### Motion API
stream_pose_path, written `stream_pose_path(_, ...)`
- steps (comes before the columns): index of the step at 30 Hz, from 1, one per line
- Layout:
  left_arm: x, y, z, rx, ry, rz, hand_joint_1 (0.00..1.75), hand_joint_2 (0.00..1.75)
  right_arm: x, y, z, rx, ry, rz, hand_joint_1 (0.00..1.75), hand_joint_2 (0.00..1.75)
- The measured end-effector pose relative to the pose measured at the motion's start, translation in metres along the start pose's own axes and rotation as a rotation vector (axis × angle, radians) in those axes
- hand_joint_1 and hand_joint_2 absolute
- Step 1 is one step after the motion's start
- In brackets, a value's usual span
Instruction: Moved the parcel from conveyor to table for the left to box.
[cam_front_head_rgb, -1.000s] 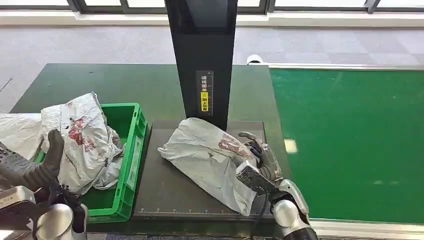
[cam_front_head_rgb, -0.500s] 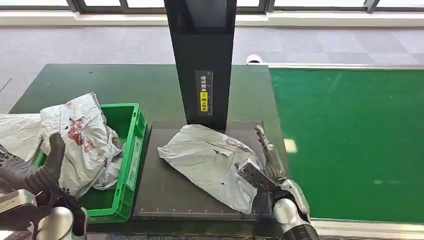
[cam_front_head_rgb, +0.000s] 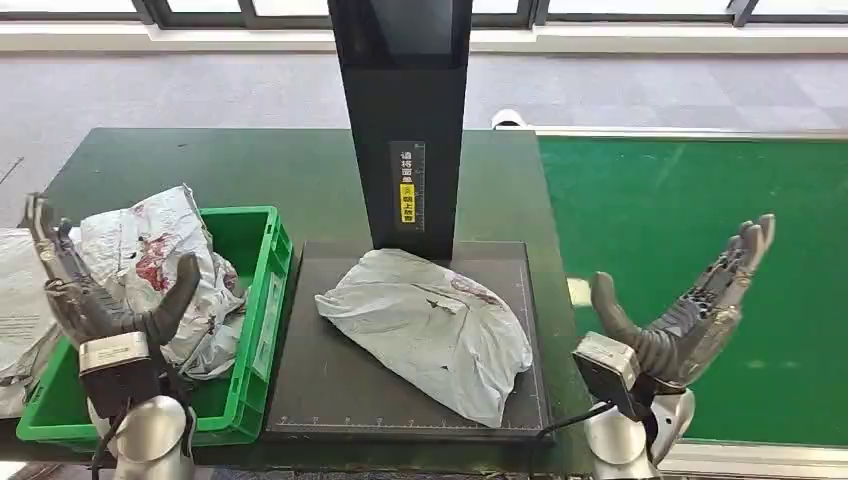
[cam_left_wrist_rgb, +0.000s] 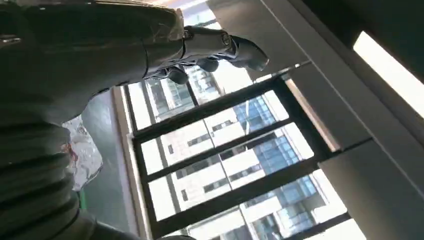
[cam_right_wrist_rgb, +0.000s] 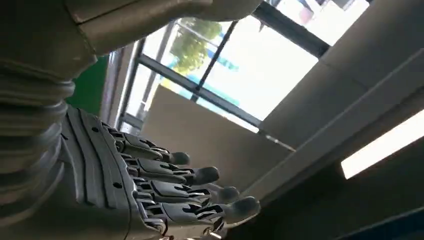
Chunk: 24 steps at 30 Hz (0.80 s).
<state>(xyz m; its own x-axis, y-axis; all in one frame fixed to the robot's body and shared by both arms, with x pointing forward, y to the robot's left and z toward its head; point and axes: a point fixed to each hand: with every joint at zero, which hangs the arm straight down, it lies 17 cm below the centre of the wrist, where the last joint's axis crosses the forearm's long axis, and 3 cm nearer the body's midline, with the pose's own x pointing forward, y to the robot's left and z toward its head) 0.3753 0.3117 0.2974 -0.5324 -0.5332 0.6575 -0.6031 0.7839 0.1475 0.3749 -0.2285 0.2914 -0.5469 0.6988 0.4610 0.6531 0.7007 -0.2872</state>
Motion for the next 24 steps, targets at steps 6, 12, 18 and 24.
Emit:
stream_pose_path(6,-0.002,-0.013,0.001,-0.032,0.003,0.011,0.0,1.75,0.007,-0.024,-0.011,-0.072,-0.008,0.014,0.0,1.75)
stream_pose_path(12,-0.004,-0.018,0.004,-0.047,0.008,0.013,0.0,1.75,0.011,-0.032,-0.014,-0.093,-0.013,0.018,0.0,1.75)
stream_pose_path(18,-0.011,-0.054,0.009,-0.188,0.041,0.014,0.0,1.75,0.023,-0.048,-0.024,-0.139,-0.044,0.031,0.0,1.75)
stream_pose_path(24,-0.033,-0.163,0.067,-0.524,0.106,-0.025,0.0,1.75,0.046,-0.069,-0.04,-0.202,-0.108,0.059,0.0,1.75)
